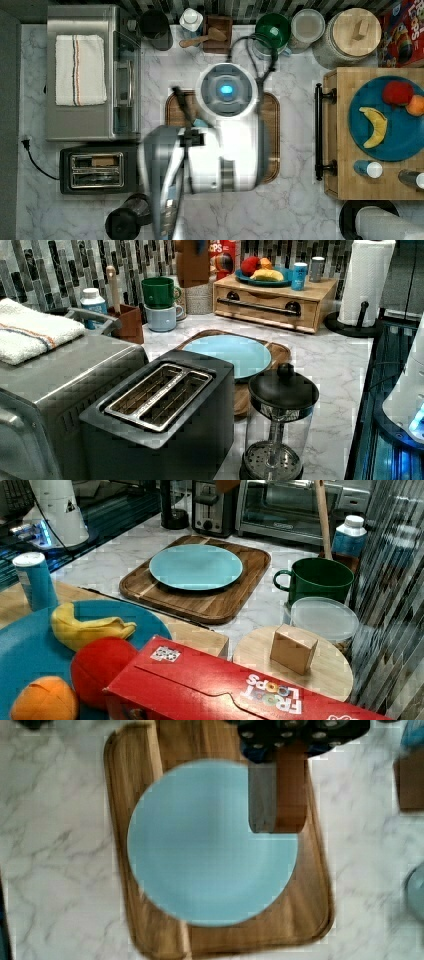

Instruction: Pick up the toast.

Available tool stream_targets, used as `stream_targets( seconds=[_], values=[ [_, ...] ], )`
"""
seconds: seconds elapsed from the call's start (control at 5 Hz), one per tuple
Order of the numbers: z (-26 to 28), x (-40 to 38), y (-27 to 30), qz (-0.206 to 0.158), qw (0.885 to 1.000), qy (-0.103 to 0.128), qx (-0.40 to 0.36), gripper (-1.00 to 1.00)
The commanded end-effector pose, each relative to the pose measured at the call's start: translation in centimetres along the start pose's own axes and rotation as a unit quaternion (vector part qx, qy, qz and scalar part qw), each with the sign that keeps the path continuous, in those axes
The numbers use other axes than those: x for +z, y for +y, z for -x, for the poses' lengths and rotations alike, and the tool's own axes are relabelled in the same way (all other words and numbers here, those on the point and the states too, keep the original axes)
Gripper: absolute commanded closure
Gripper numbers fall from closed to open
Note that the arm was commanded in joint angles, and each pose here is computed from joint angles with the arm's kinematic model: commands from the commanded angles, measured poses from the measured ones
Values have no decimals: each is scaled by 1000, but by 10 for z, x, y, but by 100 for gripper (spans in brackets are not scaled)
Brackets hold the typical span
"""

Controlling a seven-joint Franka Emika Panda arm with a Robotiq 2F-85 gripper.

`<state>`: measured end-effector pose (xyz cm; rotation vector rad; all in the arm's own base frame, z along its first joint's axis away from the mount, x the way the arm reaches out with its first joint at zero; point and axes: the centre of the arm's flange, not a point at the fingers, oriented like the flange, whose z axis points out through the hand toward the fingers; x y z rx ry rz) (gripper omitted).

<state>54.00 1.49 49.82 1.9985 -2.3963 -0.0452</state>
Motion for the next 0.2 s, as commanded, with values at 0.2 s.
stream_targets(
  seconds=[0.2],
  values=[
    [-12, 12, 2, 21, 999, -5, -50, 100]
  ],
)
